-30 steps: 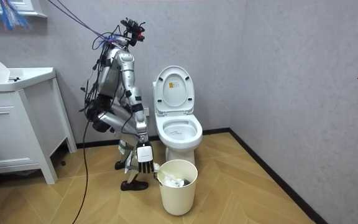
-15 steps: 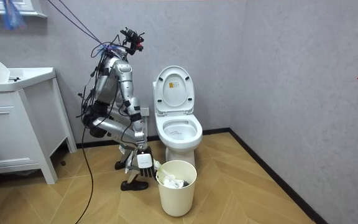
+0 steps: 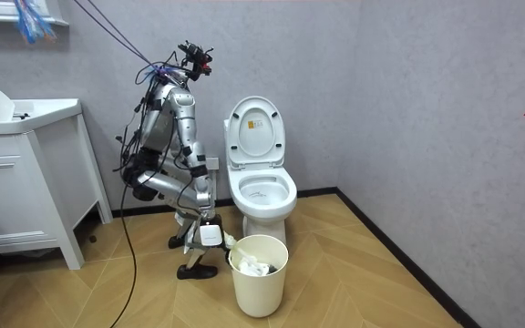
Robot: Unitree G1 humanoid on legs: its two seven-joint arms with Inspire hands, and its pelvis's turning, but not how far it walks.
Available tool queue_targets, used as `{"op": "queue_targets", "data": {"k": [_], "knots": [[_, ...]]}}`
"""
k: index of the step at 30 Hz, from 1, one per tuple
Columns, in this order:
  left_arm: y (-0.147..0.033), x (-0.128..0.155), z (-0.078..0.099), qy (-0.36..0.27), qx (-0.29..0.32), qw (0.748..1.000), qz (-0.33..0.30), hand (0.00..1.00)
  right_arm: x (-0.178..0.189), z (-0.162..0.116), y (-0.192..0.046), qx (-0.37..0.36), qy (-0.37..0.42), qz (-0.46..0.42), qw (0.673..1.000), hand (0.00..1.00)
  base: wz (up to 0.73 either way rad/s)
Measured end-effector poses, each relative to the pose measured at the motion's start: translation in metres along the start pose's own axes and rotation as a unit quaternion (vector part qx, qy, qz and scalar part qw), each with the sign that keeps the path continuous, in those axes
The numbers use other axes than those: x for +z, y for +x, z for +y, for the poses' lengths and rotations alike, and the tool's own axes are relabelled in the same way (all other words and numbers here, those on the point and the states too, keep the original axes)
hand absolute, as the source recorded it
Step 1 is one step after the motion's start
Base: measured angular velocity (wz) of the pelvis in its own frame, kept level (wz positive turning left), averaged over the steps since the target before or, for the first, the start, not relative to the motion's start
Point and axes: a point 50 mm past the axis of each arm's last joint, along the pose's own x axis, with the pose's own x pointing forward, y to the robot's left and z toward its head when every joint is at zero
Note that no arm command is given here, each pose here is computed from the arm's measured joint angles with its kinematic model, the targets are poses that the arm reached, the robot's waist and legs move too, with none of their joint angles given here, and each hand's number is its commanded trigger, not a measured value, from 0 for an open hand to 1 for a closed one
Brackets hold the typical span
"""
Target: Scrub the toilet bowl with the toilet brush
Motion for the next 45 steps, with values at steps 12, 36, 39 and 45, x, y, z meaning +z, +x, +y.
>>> {"op": "queue_targets", "data": {"k": [12, 36, 39, 45], "knots": [[-0.004, -0.014, 0.0, -0.008, -0.006, 1.0, 0.01, 0.0, -0.018, -0.003, 0.0, 0.005, 0.04, 0.026, 0.999, 1.0, 0.0], [-0.009, -0.036, -0.001, -0.042, -0.006, 0.998, 0.04, 0.0, -0.078, -0.007, -0.002, 0.014, 0.124, 0.097, 0.988, 1.0, -0.02], [-0.011, -0.043, 0.0, -0.051, 0.004, 0.997, 0.053, 0.0, -0.089, -0.006, -0.003, 0.014, 0.146, 0.108, 0.983, 1.0, 0.0], [-0.012, -0.05, 0.004, -0.098, 0.036, 0.992, 0.073, 0.0, -0.103, -0.015, -0.007, 0.0, 0.175, 0.12, 0.977, 1.0, 0.03]]}}
